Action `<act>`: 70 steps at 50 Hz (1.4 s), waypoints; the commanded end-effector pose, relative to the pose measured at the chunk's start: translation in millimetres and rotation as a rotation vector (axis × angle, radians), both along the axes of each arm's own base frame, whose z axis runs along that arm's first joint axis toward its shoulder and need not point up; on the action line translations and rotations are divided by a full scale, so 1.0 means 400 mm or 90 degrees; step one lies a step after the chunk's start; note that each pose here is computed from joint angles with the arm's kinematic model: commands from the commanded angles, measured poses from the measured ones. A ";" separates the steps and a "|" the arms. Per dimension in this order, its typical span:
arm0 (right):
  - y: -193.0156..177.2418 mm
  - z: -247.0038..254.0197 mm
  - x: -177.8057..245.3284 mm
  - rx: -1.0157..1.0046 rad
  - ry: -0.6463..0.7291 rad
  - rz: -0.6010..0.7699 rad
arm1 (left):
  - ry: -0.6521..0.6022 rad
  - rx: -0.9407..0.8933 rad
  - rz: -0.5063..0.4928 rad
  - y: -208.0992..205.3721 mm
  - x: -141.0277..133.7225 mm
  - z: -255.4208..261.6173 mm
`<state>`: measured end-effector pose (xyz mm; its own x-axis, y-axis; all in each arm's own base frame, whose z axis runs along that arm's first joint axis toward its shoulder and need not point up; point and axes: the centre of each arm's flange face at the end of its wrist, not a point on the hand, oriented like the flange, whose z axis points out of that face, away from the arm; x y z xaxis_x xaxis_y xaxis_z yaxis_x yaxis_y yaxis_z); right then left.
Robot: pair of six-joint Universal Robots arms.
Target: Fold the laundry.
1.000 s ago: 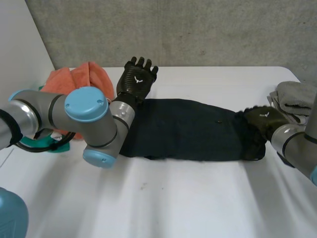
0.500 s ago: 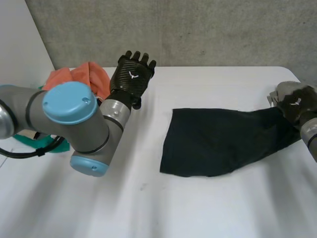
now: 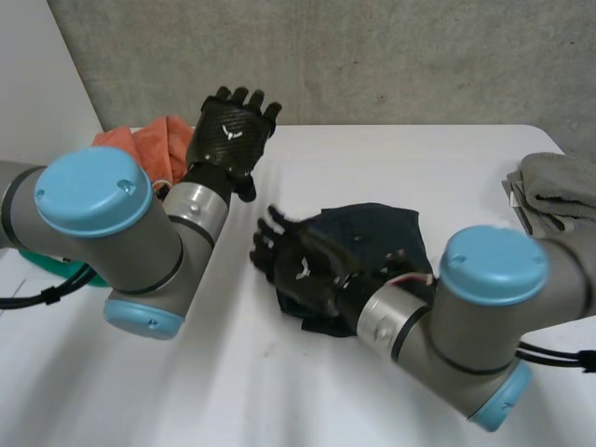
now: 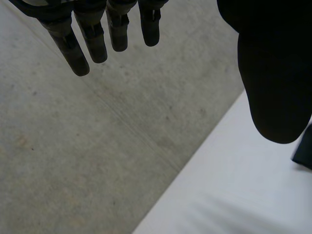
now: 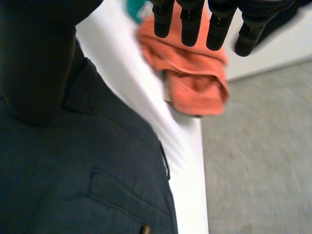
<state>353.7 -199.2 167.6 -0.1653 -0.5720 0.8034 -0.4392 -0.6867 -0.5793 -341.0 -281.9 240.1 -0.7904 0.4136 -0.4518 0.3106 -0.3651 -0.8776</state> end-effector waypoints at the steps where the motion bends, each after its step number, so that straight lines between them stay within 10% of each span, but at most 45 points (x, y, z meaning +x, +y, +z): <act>1: -0.076 0.180 -0.100 0.270 -0.289 -0.137 | 0.077 -0.027 -0.034 0.001 -0.038 0.082; 5: -0.134 0.207 -0.177 0.381 -0.382 -0.227 | 0.108 -0.004 -0.066 0.020 -0.074 0.094; 14: -0.227 0.128 -0.244 0.487 -0.301 -0.377 | 0.054 0.124 -0.134 0.100 -0.180 -0.032; 34: -0.279 -0.073 -0.260 0.517 -0.132 -0.491 | -0.122 0.334 -0.063 0.116 -0.141 -0.282; 54: -0.183 0.093 -0.270 0.292 -0.205 -0.448 | -0.002 0.194 -0.107 0.115 -0.138 0.035; 70: -0.009 -0.089 -0.238 0.303 -0.163 -0.371 | 0.084 0.277 -0.357 0.137 -0.151 0.122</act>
